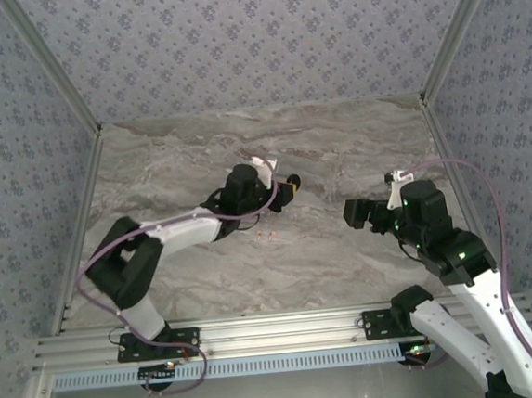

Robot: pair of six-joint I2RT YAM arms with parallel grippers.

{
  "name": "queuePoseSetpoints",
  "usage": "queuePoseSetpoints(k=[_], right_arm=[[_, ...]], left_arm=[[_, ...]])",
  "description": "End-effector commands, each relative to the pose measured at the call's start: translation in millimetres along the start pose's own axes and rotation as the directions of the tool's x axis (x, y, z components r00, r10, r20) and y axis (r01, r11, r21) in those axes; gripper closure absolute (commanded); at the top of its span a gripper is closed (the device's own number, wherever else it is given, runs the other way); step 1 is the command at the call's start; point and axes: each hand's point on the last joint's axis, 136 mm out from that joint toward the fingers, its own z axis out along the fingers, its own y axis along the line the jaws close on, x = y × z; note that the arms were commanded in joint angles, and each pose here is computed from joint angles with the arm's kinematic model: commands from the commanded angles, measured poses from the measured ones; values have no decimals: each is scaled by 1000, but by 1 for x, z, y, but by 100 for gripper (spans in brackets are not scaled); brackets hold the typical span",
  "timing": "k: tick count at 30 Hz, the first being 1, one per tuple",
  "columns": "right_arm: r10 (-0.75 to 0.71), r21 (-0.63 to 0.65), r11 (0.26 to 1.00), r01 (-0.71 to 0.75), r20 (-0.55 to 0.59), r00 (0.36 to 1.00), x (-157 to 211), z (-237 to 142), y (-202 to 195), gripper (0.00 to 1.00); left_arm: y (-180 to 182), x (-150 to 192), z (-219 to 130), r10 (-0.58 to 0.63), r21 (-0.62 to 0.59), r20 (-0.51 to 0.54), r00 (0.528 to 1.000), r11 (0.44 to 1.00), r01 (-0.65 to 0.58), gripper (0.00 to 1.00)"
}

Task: Insert the wireless bluetooth earbuds into the charging case

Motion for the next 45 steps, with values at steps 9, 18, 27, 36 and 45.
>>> queuePoseSetpoints(k=[9,18,27,36,45], right_arm=[[35,37,999,-34,-17,999,12,-4,-11,0],[33,37,999,-33,-23,999,14,1,-12,0],[42,-17,999,-42,-21,999,10,-1,-4,0],[122,-176,978,-113,42,992,-10,22,19,0],[-113,-199,975,97,-74,991,7,74,63,0]], left_arm=[[38,18,76,-183,-74,-121,976,982,175,98],[53,19,100,-244,-59,-129,961,969,239,84],[64,15,100,-261,-67,-139,955,965,254,58],[50,-29,47,-184,-85,-47,982,980,180,36],[51,-62,-58,-197,-109,164,967,970,217,20]])
